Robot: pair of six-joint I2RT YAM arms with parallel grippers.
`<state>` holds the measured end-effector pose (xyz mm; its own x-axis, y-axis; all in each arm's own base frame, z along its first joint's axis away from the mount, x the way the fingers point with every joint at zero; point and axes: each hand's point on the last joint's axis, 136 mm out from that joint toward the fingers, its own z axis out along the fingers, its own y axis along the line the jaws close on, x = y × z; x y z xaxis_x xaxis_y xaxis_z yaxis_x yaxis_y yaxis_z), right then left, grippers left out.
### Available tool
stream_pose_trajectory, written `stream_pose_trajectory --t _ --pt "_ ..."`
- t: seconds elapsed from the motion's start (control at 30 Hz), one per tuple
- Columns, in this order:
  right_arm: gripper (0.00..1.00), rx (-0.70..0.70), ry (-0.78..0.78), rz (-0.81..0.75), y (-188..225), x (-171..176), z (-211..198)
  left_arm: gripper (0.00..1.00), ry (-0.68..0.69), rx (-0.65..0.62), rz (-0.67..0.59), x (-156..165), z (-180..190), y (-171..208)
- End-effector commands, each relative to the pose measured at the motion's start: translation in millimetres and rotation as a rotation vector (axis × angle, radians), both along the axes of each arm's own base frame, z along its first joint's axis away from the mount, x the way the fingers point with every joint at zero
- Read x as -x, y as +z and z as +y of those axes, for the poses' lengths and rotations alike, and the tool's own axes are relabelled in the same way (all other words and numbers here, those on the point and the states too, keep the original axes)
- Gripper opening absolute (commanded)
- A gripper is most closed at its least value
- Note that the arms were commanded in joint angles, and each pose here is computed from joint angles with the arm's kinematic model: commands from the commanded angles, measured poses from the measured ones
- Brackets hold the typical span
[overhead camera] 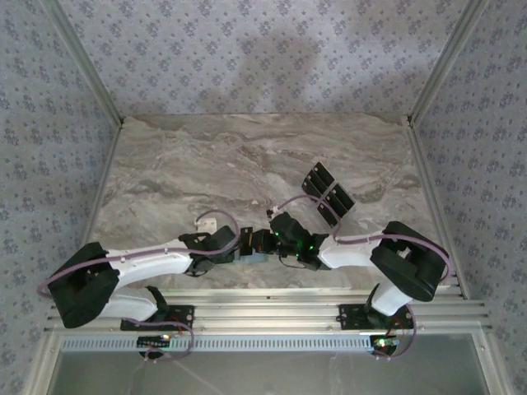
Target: Put the credit cards into the card holder
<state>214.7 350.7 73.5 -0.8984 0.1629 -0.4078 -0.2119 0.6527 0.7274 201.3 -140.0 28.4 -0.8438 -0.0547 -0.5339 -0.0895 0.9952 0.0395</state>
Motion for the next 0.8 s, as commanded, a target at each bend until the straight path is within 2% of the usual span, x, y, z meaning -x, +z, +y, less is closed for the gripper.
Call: stream_pose_trajectory --t 0.0,0.77 --pt "0.00 -0.010 -0.031 -0.008 -5 -2 -1 1.00 0.014 -0.062 0.028 9 18 -9" --pt "0.00 -0.043 -0.045 0.062 -29 4 -3 1.00 0.021 -0.070 0.033 11 21 -11"
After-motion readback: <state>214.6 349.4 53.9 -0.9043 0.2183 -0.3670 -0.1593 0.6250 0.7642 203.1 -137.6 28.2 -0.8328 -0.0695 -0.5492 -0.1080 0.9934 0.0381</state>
